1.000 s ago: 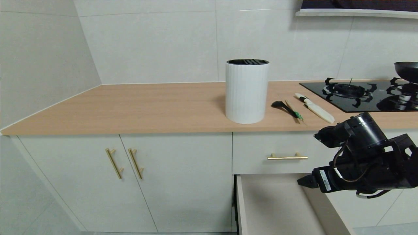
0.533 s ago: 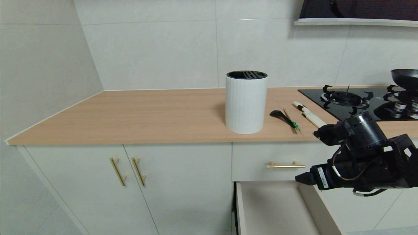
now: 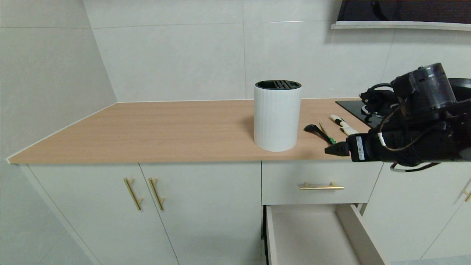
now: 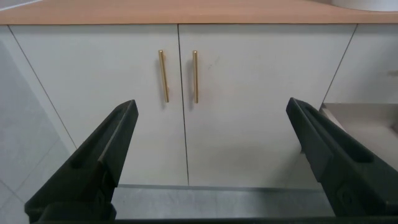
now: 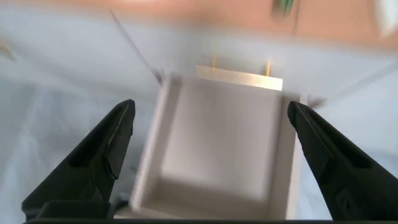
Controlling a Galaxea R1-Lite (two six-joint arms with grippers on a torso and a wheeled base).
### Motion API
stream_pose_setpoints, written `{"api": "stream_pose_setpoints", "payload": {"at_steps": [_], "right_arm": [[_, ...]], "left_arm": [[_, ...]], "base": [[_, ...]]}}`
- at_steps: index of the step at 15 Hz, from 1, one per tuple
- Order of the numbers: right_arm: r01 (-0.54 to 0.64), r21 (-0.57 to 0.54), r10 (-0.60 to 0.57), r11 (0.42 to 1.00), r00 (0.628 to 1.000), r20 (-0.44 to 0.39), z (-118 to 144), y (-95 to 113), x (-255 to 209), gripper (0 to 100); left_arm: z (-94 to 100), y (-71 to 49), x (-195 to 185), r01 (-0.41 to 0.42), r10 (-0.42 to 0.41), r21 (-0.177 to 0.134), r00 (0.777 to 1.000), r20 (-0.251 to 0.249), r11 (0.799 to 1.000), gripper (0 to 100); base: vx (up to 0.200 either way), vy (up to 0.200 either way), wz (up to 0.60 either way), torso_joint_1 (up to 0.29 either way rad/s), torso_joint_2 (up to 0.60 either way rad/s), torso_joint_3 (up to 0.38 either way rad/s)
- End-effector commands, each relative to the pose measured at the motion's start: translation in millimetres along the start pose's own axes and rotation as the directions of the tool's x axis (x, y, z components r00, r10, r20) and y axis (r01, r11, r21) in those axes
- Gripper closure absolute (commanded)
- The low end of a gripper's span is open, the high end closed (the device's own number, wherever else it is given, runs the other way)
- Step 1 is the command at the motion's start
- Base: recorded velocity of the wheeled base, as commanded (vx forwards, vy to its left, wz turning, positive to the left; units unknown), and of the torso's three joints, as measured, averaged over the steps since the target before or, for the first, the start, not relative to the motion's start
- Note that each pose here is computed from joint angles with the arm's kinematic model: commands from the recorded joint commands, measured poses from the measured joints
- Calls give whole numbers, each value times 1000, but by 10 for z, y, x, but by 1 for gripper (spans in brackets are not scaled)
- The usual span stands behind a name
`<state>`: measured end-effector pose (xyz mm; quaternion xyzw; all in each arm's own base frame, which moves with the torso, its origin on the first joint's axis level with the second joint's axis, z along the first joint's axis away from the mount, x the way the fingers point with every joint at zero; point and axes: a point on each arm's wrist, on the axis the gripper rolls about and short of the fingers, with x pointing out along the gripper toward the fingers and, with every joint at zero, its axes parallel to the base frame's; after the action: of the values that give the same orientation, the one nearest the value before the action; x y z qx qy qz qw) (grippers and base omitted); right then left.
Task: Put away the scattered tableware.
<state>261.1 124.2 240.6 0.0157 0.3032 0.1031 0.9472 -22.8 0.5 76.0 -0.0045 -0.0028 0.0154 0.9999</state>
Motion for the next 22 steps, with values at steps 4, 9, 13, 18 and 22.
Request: {"api": "stream_pose_setpoints", "payload": {"at_steps": [4,9,13,18,22], "right_arm": [[106,50,-107,993,994,0,155,-89,620,0],[234,124,-235,964,972,-5,145,-155,1024,0],[279,129,-282,952,959,9,108,-179,1254,0],[308,150,-314,939,949,21,124,-293,1380,0],[314,158,-322,936,946,29,157,-320,1378,0]], "left_arm": [[1,0,0,-1,1,0,1000,1,1000,0],[1,0,0,0,0,0,1000,1,1000,0],[1,0,0,-1,1,0,1000,1,1000,0],[1,0,0,0,0,0,1000,1,1000,0],[1,0,0,-1,1,0,1000,1,1000,0]], "base": [[0,0,0,0,0,0],[0,0,0,0,0,0],[0,0,0,0,0,0],[0,0,0,0,0,0],[0,0,0,0,0,0]]}}
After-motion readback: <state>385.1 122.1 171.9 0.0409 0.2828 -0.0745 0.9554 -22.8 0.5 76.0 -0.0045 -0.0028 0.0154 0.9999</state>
